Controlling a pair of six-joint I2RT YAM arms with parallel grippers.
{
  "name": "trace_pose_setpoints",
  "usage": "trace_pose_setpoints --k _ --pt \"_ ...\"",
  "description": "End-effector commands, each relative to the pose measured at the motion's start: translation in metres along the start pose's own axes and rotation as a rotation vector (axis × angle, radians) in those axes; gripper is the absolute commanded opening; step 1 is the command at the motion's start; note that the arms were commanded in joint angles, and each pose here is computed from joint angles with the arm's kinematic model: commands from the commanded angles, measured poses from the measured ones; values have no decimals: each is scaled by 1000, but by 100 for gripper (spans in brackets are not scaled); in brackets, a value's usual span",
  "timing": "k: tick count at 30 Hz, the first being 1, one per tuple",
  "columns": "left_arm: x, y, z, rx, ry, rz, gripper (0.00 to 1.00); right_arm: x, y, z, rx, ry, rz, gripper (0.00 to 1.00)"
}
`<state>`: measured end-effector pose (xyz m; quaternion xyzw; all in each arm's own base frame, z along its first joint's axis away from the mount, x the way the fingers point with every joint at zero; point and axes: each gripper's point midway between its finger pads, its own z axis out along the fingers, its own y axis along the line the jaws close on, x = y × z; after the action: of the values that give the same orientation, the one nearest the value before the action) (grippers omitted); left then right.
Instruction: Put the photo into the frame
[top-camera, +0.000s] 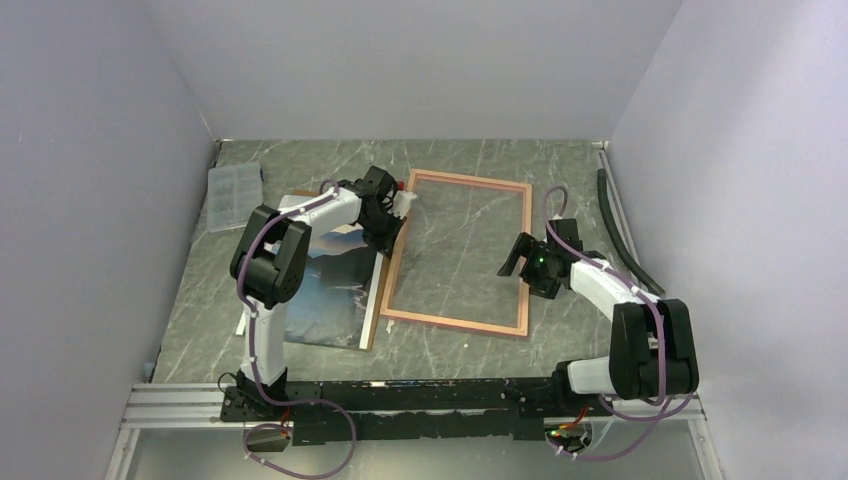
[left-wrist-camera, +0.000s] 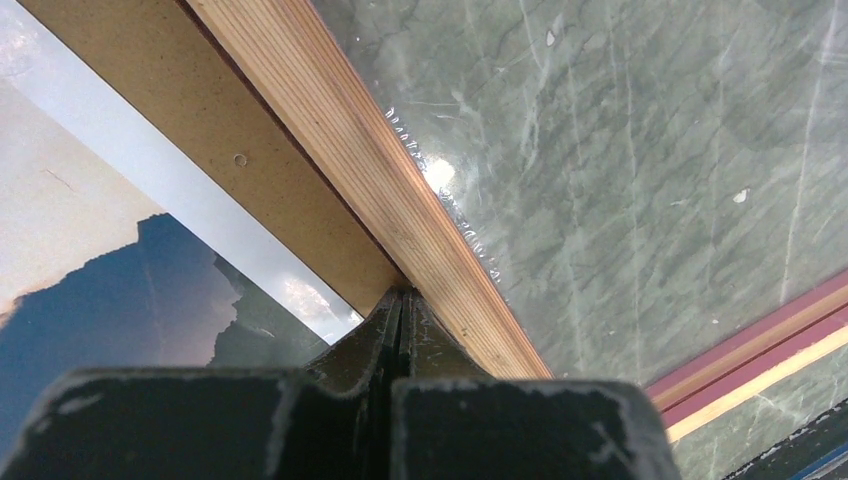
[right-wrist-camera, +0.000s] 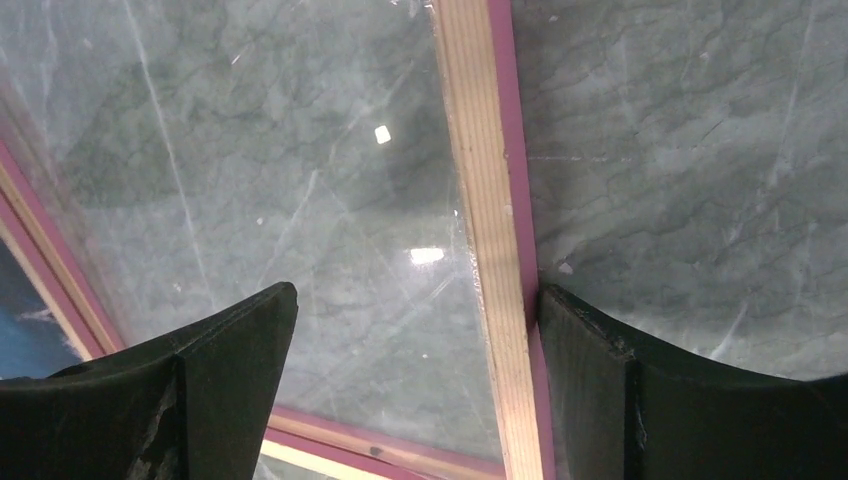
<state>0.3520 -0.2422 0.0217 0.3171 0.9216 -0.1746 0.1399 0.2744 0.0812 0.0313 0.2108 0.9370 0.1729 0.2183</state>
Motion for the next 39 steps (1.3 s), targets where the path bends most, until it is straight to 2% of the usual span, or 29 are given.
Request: trace_pose_setpoints --k 1,7,11,21,27,34,39 --pt "15 -13 28 72 52 14 3 3 85 -34 -423 56 4 91" --pt "17 -19 33 104 66 23 3 2 148 -107 -832 31 -79 87" --pt "19 -20 34 117 70 24 3 4 167 -151 -993 -9 -118 86" --pt "20 -28 32 142 72 33 3 4 188 -206 -1228 -102 -162 84" --pt "15 -31 25 142 55 38 3 0 197 -202 -1235 -93 -132 84" --pt "18 -36 20 161 53 29 3 -16 211 -206 -1273 -146 -102 83" --pt "19 -39 18 175 50 29 3 -15 236 -209 -1358 -103 -113 82"
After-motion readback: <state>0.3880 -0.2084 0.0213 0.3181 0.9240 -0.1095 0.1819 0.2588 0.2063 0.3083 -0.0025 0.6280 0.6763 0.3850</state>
